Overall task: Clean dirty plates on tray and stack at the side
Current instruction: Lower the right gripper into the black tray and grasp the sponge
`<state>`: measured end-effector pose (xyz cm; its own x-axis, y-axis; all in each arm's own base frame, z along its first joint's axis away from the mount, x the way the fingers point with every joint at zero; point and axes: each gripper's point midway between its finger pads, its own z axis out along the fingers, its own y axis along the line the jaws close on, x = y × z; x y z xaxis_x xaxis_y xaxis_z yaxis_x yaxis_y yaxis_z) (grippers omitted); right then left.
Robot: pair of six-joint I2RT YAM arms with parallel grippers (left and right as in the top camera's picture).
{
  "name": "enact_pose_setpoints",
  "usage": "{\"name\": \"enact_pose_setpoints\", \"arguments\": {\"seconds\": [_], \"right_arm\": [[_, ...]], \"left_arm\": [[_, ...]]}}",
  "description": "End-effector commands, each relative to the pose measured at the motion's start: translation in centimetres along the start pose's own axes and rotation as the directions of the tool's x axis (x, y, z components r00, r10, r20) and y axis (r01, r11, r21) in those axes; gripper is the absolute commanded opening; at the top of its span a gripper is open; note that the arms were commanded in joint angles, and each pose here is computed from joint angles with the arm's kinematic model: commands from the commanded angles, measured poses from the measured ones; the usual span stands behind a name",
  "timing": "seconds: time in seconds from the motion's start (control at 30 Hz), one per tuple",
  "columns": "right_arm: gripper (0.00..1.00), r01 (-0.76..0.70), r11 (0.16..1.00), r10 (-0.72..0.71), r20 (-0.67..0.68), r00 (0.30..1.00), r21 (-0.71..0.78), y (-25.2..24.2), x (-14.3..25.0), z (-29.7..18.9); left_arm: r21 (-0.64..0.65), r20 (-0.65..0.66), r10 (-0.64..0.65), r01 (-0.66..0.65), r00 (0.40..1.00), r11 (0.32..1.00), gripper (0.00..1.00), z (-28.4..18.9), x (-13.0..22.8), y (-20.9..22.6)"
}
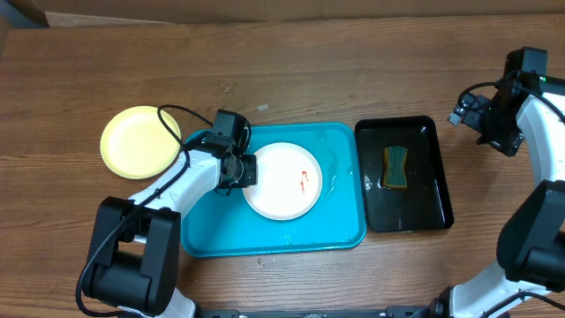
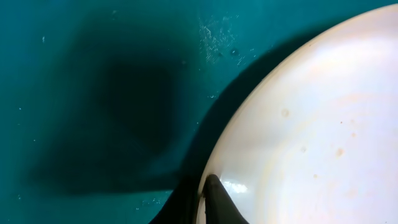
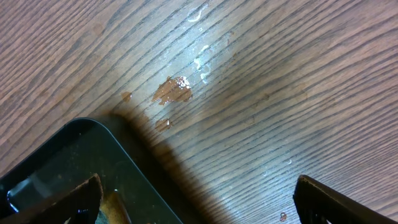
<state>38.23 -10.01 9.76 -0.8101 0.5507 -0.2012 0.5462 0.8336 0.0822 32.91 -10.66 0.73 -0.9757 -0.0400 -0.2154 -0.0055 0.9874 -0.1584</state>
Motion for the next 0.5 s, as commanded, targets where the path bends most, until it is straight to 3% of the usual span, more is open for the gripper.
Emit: {"name": "enact_pose_setpoints", "arguments": {"seconds": [0.0, 0.2, 0.27, 0.37, 0.4, 0.47], "right_arm": [[1.00, -0.005, 1.000, 0.006, 0.043, 0.999, -0.015, 0.3, -0.9, -1.2], [1.00, -0.002, 0.998, 0.006, 0.070, 0.998, -0.063, 1.2, -1.7, -1.3], [1.00, 0.001, 0.988, 0.001, 0.010, 1.000, -0.154, 2.7, -0.5, -1.4], [1.00, 0.034, 0.965, -0.051, -0.057, 0.997, -0.259, 4.4, 1.1, -1.9], [0.89, 0.044, 0.957, -0.070, -0.079, 0.994, -0.286, 4.8, 1.7, -2.2], [0.79, 0.043, 0.958, -0.083, -0.134, 0.988, -0.283, 5.1, 3.3, -2.3]], "left_arm": [[-0.005, 0.017, -0.074, 0.074, 0.997, 0.997, 0.06, 0.0, -0.7, -0.1], [0.050, 0.010, -0.111, 0.110, 0.994, 0.993, 0.15, -0.1, -0.8, -1.1], [0.049, 0.009, -0.111, 0.111, 0.994, 0.993, 0.21, -0.1, -0.8, -1.0], [0.049, 0.009, -0.108, 0.107, 0.994, 0.993, 0.22, -0.1, -0.8, -1.0], [0.049, 0.010, -0.103, 0.102, 0.995, 0.994, 0.22, -0.1, -0.8, -1.0], [0.049, 0.010, -0.096, 0.096, 0.995, 0.994, 0.21, -0.1, -0.8, -1.0]]}}
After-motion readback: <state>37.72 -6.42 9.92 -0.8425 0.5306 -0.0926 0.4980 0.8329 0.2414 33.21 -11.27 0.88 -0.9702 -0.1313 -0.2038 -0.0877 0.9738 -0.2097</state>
